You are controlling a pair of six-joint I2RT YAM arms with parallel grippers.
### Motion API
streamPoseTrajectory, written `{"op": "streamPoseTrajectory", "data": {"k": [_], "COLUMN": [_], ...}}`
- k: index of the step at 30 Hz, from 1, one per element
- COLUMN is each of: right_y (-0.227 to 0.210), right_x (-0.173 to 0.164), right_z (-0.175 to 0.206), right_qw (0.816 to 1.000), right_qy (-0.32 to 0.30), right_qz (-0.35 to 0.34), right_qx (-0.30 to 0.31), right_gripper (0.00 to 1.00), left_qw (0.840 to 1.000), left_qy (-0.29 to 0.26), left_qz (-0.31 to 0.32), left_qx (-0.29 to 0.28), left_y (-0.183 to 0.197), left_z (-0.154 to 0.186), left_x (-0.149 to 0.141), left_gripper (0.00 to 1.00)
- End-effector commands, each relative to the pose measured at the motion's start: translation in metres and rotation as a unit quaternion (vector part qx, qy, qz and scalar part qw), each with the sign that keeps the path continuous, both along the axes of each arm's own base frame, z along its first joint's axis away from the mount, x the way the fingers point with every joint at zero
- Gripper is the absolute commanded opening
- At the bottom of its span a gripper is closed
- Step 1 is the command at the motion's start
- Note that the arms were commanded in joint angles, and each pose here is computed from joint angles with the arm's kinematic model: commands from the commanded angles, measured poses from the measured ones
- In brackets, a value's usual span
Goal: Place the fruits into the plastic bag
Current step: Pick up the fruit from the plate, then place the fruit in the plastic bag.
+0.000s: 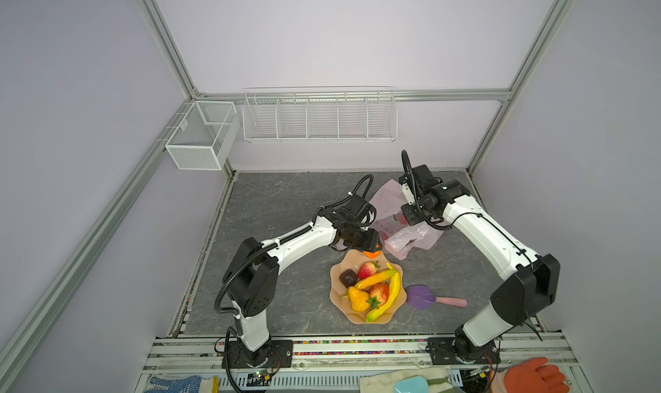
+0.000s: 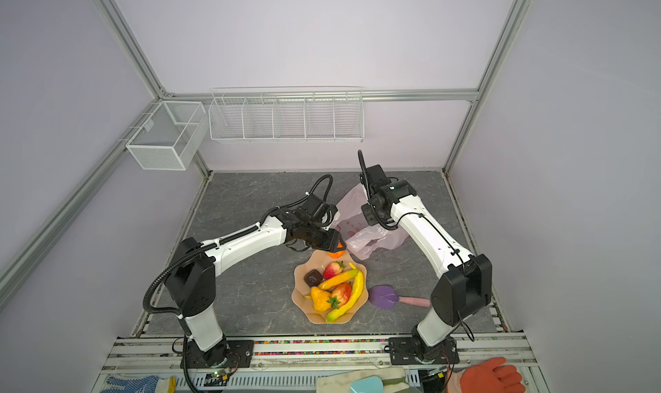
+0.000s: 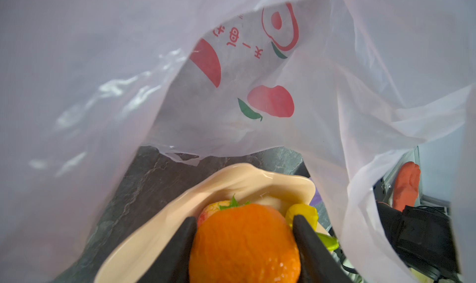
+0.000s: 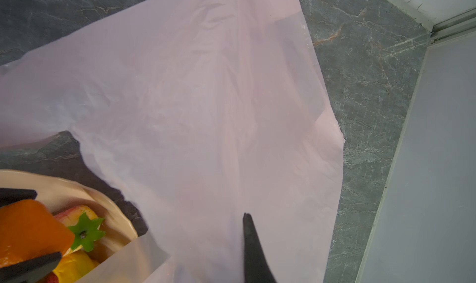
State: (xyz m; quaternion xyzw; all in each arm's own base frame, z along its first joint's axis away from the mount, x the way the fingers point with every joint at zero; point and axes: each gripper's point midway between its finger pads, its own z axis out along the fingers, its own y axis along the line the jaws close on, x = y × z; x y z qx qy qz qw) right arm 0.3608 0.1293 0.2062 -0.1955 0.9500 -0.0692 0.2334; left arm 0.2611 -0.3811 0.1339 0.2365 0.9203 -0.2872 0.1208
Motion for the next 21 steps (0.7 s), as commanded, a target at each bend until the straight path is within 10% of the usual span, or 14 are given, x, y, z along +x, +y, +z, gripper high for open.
{"op": "streamPoseTrajectory", "data": {"k": [1, 21], "right_y": [-0.006, -0.008], "right_x": [-0.006, -0.005], "right_z": [0.004, 0.004], "right_qw": [1.000, 1.000], "right_qy": [-0.001, -0.002], "right_qz": [-0.007, -0.008], "right_qx": [0.003, 0.002], "right_gripper": [0.07, 0.07], "left_qw": [0.998, 0.975], "left_qy": [-0.032, -0.068], "left_qz": [-0.043, -0.174], "left_qx": [0.016, 0.121], "left_y": [-0.005, -0.016], "left_z": [0.003, -0.018], "left_x": [-0.007, -0.002], "left_gripper": [0.17, 0.15]}}
